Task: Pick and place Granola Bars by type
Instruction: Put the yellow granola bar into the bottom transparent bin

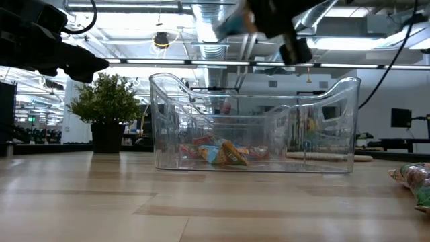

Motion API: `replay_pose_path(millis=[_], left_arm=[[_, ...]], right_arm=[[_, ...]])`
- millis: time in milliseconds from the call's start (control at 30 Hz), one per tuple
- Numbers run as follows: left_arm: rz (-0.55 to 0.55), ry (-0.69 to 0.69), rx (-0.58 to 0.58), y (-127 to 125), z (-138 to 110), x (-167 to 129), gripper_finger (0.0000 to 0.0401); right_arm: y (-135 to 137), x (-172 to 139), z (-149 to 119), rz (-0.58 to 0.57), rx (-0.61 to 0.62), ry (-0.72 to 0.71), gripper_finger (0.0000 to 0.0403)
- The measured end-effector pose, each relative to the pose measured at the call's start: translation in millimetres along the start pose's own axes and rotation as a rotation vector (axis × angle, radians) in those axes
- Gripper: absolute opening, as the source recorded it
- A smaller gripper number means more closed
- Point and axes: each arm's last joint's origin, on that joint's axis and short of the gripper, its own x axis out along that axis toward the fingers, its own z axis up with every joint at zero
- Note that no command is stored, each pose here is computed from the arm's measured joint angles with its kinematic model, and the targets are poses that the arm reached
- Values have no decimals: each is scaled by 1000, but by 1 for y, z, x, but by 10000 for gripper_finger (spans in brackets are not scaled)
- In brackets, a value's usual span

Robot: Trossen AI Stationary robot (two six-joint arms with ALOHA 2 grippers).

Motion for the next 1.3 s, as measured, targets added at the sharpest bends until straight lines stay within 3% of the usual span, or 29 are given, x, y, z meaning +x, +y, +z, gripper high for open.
replay_pose_path(millis=[233,467,1067,1300], left_arm=[[0,0,0,0,0,0,219],[0,0,0,0,0,0,219],[0,0,0,0,0,0,219],[0,0,0,0,0,0,219]], right_arm=[[-19,32,17,-184,42,0,43],[-39,51,8,-344,108,94,43],[-59,65,2,-438,162,158,43],[-59,65,2,-438,163,159,72]])
